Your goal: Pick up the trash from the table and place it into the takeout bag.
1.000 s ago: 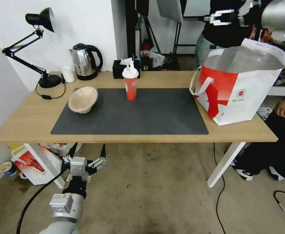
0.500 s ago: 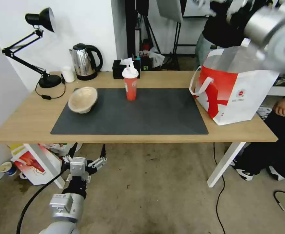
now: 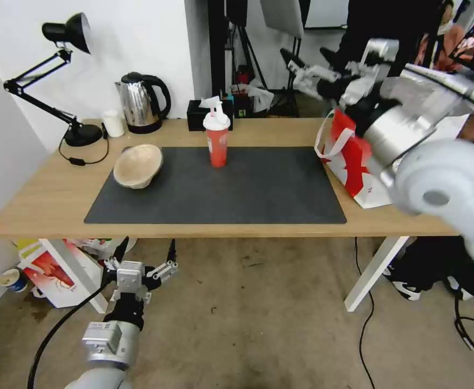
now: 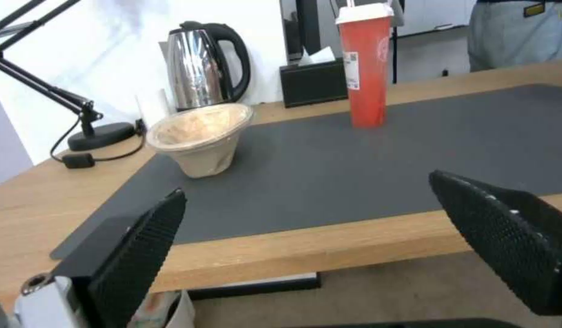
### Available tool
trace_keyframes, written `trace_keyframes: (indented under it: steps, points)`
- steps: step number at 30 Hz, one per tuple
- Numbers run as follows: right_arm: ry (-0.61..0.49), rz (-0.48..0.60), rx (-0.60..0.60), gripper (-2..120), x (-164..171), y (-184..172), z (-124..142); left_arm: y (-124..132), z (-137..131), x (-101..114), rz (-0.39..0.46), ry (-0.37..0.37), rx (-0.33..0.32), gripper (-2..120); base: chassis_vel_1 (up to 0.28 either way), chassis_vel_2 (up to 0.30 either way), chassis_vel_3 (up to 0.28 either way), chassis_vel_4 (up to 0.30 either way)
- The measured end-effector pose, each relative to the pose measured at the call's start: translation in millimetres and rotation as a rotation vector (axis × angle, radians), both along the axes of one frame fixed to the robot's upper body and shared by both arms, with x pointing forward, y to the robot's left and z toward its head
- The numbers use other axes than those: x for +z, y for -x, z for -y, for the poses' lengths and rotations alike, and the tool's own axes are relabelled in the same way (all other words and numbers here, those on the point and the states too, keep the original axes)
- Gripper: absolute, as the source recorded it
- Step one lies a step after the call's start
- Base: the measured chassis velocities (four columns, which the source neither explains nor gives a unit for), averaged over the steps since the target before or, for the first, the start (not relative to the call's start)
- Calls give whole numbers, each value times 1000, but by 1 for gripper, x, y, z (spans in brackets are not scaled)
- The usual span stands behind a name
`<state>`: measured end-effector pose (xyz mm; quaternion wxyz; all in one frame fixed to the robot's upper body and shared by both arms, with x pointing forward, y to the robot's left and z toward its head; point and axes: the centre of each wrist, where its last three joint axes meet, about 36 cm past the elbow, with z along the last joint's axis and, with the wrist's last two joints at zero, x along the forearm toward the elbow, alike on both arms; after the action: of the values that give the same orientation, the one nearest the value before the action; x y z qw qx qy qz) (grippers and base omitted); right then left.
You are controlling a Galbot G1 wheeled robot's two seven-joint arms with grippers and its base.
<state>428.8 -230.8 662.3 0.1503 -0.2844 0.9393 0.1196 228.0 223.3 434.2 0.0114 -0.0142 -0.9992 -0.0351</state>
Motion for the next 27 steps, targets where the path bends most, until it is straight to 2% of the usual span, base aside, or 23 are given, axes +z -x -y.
trace_keyframes:
  steps: [3,16,18,21,22,23,25,27]
  points:
    - [-24,53,-32,100,-16,9,-5,0,0,0,0,0,0,100,0,0,0,0]
    - [-43,144,-79,100,-49,41,-14,0,0,0,0,0,0,100,0,0,0,0]
    - [-45,164,-122,100,-68,58,-16,0,0,0,0,0,0,100,0,0,0,0]
    - [-48,172,-145,100,-77,67,-17,0,0,0,0,0,0,100,0,0,0,0]
    - [-56,180,-187,100,-92,82,-19,0,0,0,0,0,0,100,0,0,0,0]
    - [-56,180,-187,100,-92,82,-19,0,0,0,0,0,0,100,0,0,0,0]
    - [-89,171,-264,100,-112,113,-24,0,0,0,0,0,0,100,0,0,0,0]
    - [-97,172,-290,100,-117,122,-26,0,0,0,0,0,0,100,0,0,0,0]
